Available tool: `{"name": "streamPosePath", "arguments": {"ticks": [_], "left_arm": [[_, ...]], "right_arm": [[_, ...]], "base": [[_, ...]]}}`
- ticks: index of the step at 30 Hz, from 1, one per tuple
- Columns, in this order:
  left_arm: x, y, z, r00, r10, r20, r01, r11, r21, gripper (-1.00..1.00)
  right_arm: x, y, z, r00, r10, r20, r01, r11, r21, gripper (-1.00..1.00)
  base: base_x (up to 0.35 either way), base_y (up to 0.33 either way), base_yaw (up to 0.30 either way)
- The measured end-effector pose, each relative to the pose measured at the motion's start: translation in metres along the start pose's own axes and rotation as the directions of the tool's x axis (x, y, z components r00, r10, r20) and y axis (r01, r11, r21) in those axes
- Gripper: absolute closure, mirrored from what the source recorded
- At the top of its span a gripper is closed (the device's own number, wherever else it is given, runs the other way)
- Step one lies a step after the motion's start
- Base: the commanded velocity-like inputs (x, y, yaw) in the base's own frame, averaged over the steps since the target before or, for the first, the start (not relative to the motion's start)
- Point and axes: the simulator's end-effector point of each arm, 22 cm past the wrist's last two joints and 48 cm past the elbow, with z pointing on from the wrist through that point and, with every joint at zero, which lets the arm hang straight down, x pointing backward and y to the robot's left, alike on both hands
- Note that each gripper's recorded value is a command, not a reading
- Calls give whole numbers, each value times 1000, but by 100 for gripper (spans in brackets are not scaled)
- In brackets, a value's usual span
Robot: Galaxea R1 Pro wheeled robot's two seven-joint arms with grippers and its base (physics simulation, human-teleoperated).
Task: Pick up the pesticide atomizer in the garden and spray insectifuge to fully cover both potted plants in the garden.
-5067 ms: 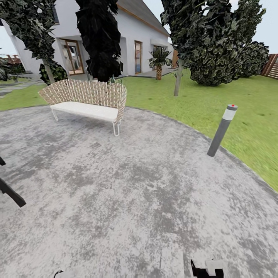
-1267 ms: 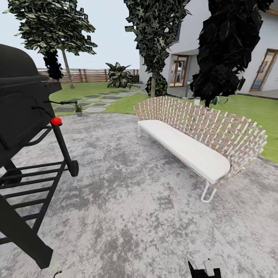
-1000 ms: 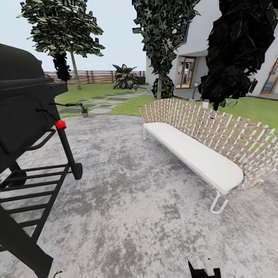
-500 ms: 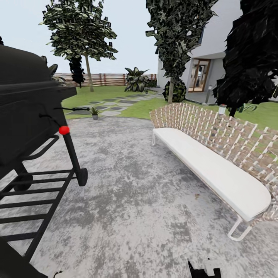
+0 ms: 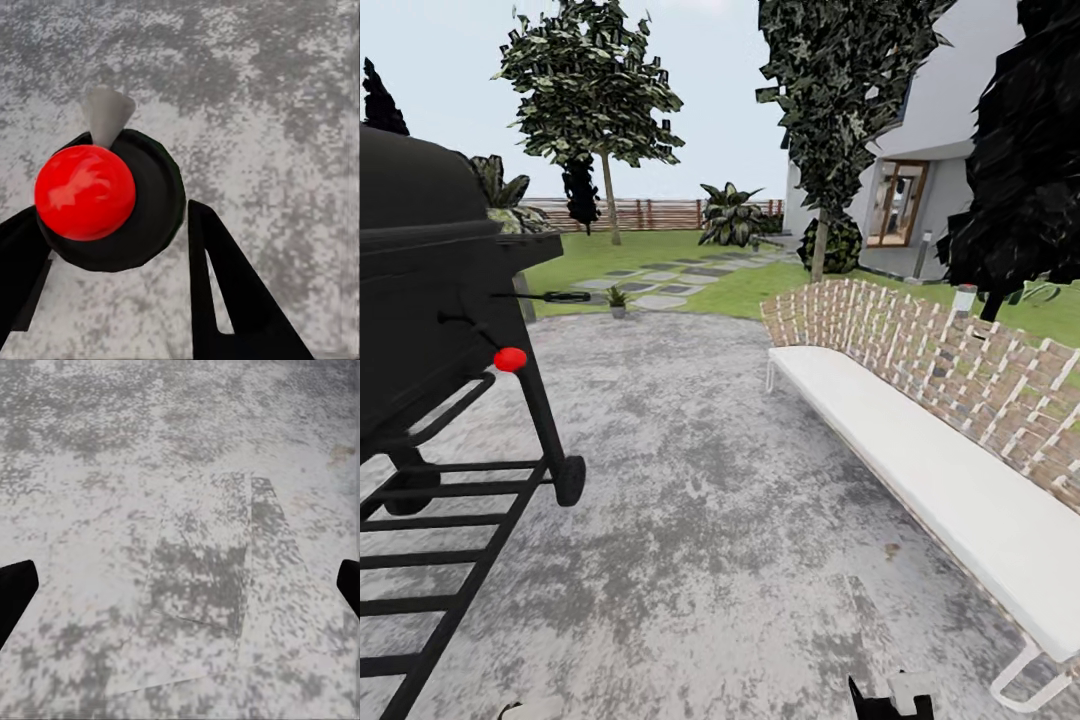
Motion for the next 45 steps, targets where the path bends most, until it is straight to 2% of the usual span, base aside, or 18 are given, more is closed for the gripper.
{"name": "streamPosePath", "arguments": {"ticks": [27,45], "left_arm": [[-15,-1,-1,999,-10,32,10,1000,3,100],[-14,-5,-2,1000,-10,29,10,1000,8,100]], "right_arm": [[-17,2,0,999,1,35,-1,1000,-1,-100],[-17,2,0,999,2,36,-2,1000,-1,-100]], "base": [[324,-111,-27],[59,-3,231]]}}
